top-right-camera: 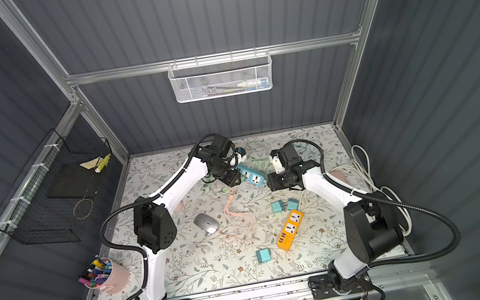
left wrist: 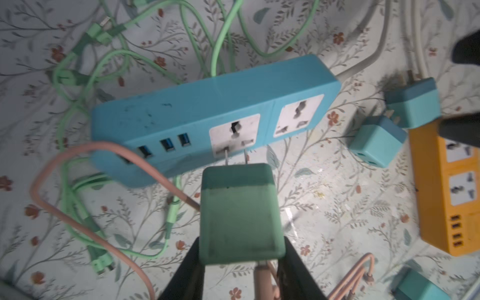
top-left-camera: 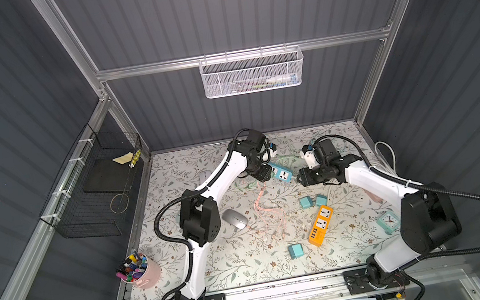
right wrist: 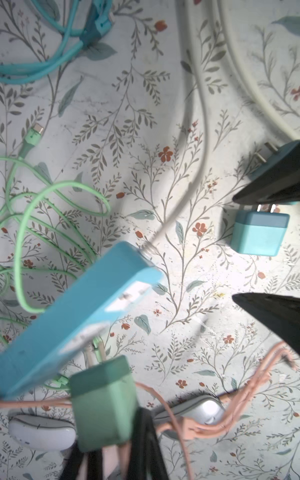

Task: Unplug the wireless mouse
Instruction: Remove the plug from the socket.

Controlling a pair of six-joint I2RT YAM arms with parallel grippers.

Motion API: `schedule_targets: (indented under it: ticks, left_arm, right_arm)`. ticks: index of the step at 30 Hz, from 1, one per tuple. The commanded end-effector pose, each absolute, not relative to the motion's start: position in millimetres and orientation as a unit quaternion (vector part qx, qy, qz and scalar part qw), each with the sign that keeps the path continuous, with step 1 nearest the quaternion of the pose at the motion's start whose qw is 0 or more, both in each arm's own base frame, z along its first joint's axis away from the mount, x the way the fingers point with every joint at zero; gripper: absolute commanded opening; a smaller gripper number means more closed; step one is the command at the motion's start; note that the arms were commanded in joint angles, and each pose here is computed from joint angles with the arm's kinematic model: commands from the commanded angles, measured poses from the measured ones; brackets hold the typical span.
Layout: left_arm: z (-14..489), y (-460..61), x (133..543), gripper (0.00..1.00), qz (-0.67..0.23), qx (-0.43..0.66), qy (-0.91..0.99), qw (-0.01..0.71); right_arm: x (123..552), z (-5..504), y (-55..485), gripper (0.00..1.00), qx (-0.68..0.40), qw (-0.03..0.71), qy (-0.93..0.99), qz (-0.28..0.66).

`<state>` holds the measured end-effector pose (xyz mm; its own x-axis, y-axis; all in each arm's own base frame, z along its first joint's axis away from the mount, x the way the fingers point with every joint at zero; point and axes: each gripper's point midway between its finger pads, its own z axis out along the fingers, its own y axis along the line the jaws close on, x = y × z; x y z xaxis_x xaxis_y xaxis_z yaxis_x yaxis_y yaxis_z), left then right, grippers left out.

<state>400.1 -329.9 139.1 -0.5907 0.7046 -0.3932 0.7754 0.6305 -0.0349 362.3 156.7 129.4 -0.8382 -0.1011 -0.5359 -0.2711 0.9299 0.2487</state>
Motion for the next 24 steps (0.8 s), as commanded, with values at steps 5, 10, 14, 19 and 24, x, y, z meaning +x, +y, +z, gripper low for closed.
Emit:
schedule_targets:
  ticks: [5,10,14,19,24]
  left_arm:
    - [169.2,-387.3,353.3,0.0,-0.348,0.41,0.829,0.153]
    - [184.8,-400.4,348.2,0.0,-0.397,0.416,0.802,0.16]
    - [194.7,-391.8,353.2,0.0,-0.362,0.427,0.793,0.241]
    - [201.3,-393.3,329.7,0.0,-0.279,0.492,0.738,0.369]
    - [199.7,-389.0,325.3,0.0,-0.186,0.468,0.721,0.476]
  right_arm:
    - [343.4,131.8,164.3,0.56,-0.102,0.257,0.946,0.168]
    - [334.3,136.7,185.3,0.58,-0.115,0.248,0.935,0.227]
    - [322.5,168.2,213.6,0.62,-0.117,0.261,0.897,0.337]
    - [314.9,207.5,216.5,0.61,-0.062,0.281,0.864,0.413]
    - [302.9,227.5,206.9,0.62,-0.005,0.284,0.85,0.444]
